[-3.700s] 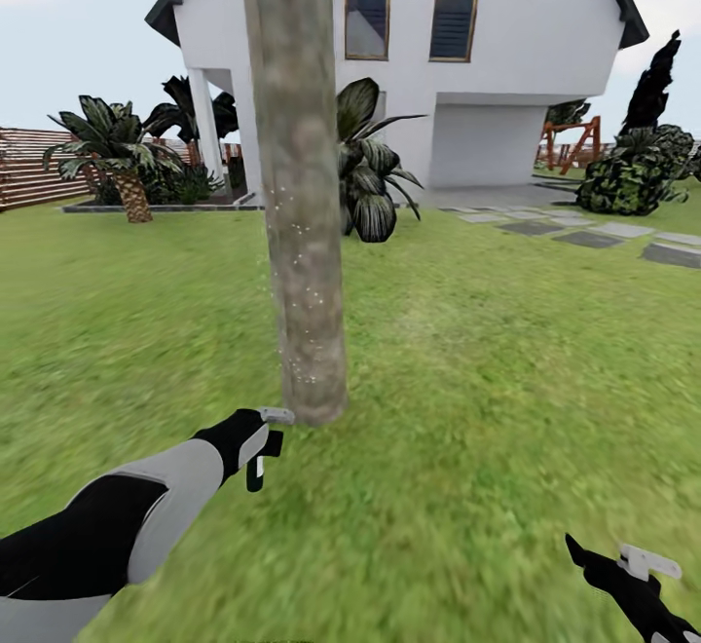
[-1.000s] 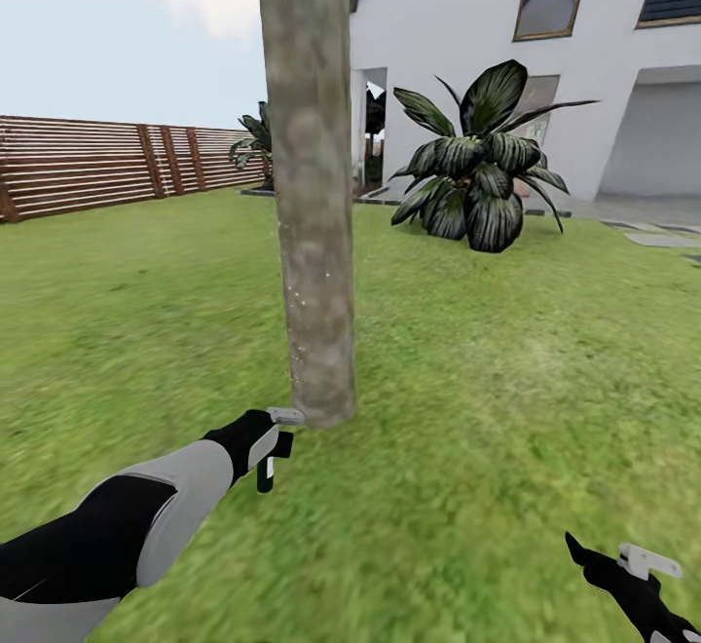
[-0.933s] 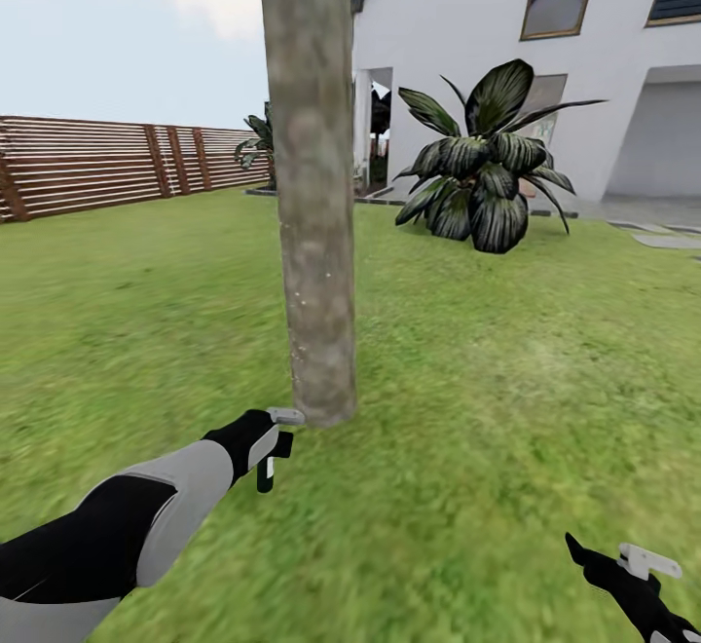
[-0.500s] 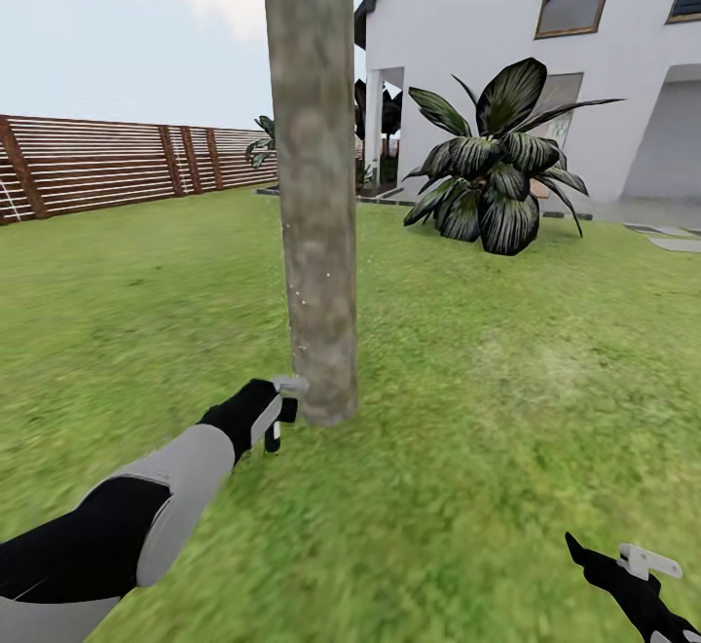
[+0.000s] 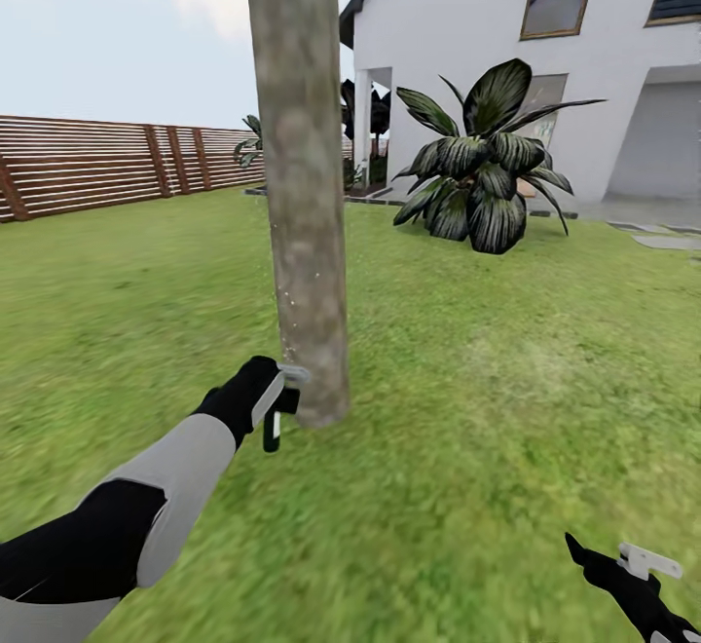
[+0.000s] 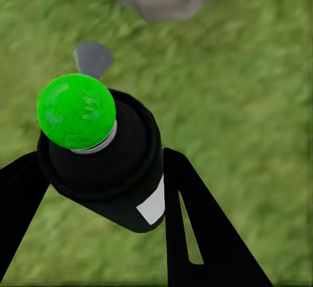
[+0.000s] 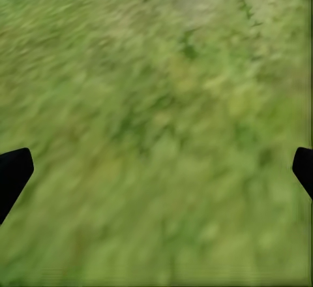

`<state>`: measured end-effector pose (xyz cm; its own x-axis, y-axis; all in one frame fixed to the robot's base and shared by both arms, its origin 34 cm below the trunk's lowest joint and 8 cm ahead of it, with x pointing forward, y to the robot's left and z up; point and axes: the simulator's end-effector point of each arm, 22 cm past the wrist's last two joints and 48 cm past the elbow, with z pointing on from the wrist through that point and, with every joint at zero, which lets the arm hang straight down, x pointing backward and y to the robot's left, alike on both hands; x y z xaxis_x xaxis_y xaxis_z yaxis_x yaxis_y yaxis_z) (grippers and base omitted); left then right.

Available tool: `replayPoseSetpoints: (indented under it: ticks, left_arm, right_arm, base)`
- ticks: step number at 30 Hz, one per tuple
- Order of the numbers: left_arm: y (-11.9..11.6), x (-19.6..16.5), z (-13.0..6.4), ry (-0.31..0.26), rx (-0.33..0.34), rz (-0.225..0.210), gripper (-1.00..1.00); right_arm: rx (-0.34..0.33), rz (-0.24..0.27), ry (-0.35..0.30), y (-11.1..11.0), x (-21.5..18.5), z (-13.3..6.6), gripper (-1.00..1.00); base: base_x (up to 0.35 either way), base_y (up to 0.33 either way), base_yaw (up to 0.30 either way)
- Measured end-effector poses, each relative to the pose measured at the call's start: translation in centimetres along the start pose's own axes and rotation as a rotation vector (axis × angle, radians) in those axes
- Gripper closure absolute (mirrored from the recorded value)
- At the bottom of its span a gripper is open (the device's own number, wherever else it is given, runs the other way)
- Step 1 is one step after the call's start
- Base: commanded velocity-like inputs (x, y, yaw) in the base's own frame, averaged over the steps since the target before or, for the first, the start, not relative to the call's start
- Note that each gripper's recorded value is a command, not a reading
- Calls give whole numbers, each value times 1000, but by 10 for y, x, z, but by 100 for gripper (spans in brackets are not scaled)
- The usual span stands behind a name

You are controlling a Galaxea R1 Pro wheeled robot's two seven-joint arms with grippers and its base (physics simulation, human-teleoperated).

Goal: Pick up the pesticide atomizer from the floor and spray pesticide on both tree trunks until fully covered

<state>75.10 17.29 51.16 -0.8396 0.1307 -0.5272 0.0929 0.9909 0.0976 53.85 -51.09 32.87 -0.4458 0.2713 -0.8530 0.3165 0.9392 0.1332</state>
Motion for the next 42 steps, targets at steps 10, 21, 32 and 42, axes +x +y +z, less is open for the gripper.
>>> replayPoseSetpoints:
  ticks: [10, 21, 32, 42]
  left_arm:
    - [2, 39, 17, 98, -7, 8, 100]
    - [0, 89, 35, 188, -9, 15, 100]
    - [-2, 81, 47, 87, -12, -1, 100]
    - [-5, 37, 31, -15, -2, -14, 100]
  right_arm:
    - [0, 0, 0, 0, 0, 0, -100]
    - [0, 0, 0, 0, 0, 0, -100]
    - [0, 0, 0, 0, 0, 0, -100]
    - [0, 0, 0, 0, 0, 0, -100]
  base:
    - [79, -28, -3]
    - [119, 0, 0]
    - [1, 0, 0]
    - [0, 0, 0]
